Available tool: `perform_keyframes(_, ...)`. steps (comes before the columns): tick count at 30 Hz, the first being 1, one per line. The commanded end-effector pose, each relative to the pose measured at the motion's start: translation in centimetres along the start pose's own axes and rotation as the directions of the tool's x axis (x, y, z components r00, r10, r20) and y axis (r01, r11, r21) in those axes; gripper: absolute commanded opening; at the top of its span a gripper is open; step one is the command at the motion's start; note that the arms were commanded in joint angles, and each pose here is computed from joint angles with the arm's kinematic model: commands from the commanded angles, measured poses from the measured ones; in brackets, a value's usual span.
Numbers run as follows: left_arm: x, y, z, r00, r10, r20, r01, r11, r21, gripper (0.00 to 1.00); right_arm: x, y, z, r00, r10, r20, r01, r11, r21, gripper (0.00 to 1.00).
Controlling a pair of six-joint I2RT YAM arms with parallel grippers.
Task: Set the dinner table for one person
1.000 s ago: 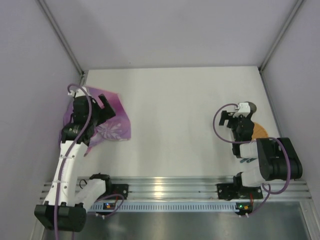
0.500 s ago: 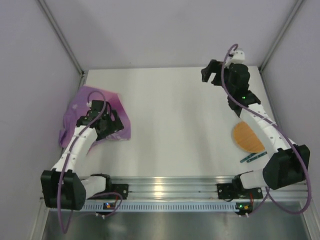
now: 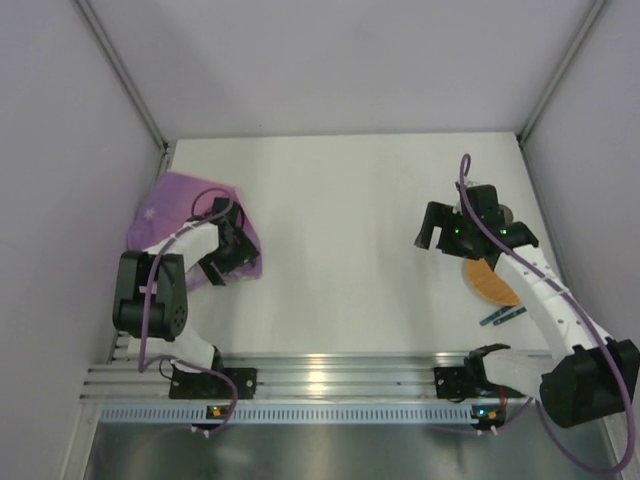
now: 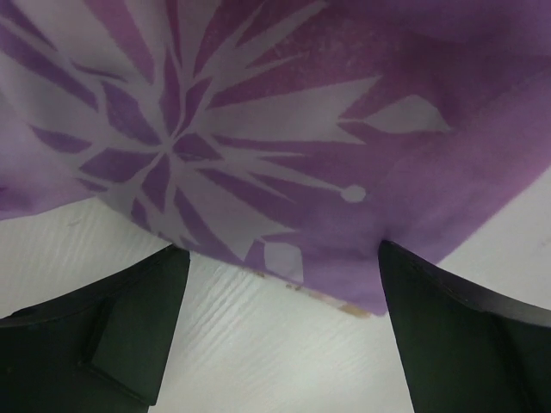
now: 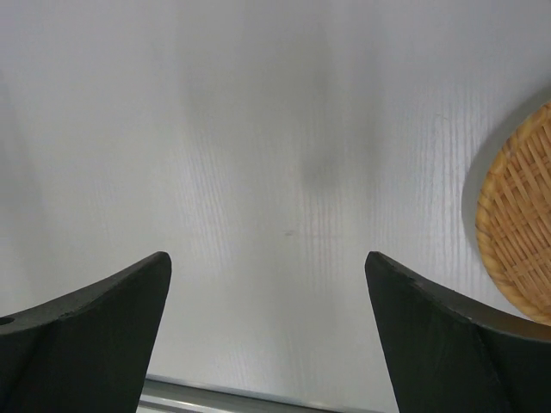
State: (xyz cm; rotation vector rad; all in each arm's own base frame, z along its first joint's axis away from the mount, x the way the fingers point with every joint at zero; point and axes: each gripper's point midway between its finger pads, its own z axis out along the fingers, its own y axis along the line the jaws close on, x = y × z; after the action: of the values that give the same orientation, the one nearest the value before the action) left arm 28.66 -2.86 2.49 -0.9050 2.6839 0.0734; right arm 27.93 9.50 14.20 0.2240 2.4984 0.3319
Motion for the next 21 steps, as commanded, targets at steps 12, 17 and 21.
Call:
perform_keyframes(12, -1.2, -4.0, 3.6, 0.999, -0.021, -0.03, 0.023, 0.997, 0.072, 0.0, -0.2, -0.6, -4.5, 0.998, -0.057, 0.025, 0.056, 0.998, 0.026, 0.92)
perform_keyframes(17, -3.1, -7.9, -1.2, 0.995, -0.094, -0.023, 0.096, 0.979, 0.178, 0.0, 0.9, -1.1, -4.7, 0.998, -0.064, 0.014, 0.063, 0.998, 0.029, 0.92)
perform_keyframes(21, -3.6, -15.2, -7.2, 0.992, -0.123, -0.013, 0.12, 0.938, 0.326, 0.0, 1.6, -2.1, -4.7, 0.998, -0.06, 0.018, 0.059, 0.996, 0.062, 0.92)
